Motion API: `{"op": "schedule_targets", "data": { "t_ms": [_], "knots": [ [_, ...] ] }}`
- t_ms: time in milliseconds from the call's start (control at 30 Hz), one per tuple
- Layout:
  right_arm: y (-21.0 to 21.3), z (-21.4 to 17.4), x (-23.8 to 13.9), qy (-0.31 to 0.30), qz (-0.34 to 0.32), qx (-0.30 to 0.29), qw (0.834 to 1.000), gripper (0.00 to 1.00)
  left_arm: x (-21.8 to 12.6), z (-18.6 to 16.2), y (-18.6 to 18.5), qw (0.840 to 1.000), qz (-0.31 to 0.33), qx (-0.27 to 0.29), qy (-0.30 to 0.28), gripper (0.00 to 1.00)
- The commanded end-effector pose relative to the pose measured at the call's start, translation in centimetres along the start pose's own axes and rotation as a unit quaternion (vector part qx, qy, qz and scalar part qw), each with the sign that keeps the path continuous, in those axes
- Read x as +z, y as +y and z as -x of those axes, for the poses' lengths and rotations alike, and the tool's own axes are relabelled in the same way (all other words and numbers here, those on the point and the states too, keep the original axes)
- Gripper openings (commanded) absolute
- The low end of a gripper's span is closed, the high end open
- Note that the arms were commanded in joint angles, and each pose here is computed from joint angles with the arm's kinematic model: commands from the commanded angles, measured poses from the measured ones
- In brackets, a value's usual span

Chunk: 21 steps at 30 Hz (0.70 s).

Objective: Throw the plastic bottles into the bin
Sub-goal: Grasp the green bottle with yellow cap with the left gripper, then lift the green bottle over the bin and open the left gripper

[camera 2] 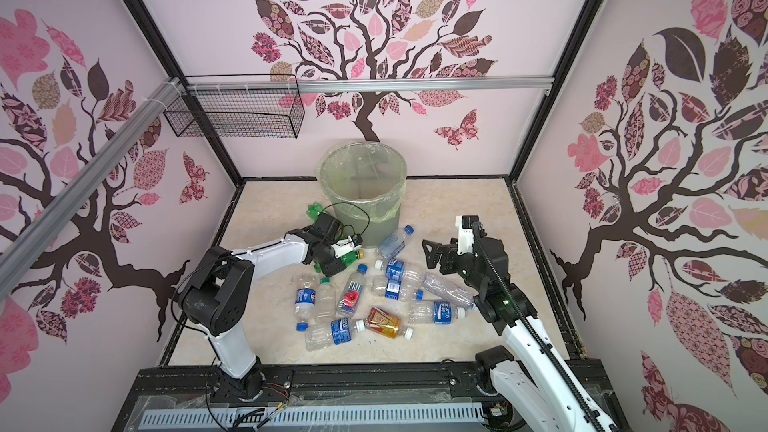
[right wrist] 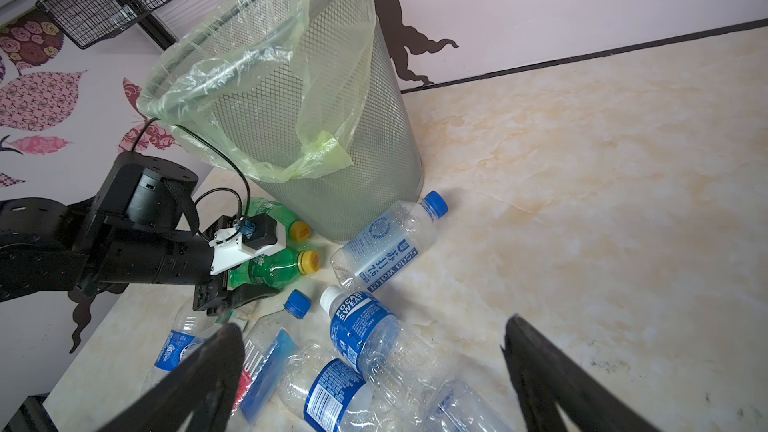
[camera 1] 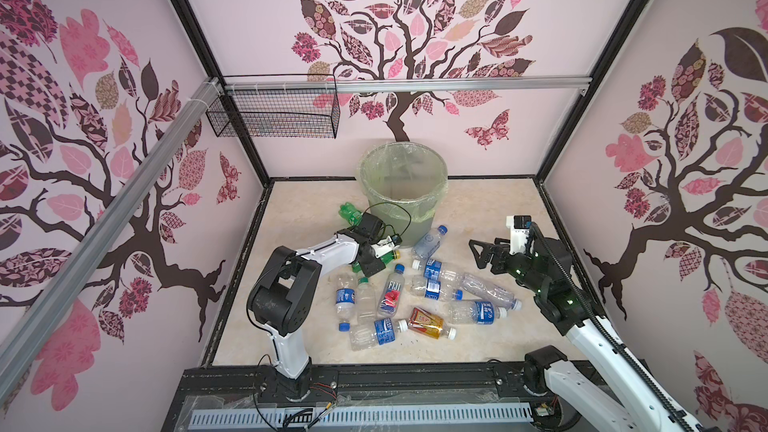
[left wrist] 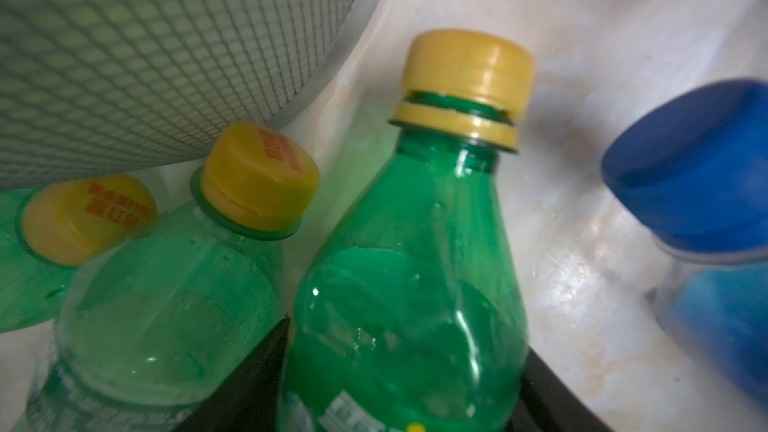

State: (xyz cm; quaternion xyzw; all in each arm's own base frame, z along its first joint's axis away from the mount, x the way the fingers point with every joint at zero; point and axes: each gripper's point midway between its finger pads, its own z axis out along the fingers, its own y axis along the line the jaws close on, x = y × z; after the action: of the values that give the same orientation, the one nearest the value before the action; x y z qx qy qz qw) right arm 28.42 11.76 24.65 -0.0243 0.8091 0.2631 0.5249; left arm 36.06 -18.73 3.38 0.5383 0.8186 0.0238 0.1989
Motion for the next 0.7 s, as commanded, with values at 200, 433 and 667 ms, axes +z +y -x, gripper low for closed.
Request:
{"op": "schedule_targets", "data": {
  "t_ms": [200,433,667],
  "knots": [
    [0.1,0.5,-0.4,-0.017,0.003,-0.001,1.0,1.0,-2.2,0.2,0.6,1.0,0.023,0.003,-0.014,0.62],
    [0.1,0.4,-0.3,-0.019,0.004,0.002,1.0,1.0,-5.1,0.1,1.6,0.998,0.065,0.006,-0.027,0.62],
    [0.0,0.5,-0.4,-0.023,0.002,0.001,1.0,0.99,-8.6,-0.5,1.6,0.996,0.085,-0.003,-0.033,0.62]
  ]
}}
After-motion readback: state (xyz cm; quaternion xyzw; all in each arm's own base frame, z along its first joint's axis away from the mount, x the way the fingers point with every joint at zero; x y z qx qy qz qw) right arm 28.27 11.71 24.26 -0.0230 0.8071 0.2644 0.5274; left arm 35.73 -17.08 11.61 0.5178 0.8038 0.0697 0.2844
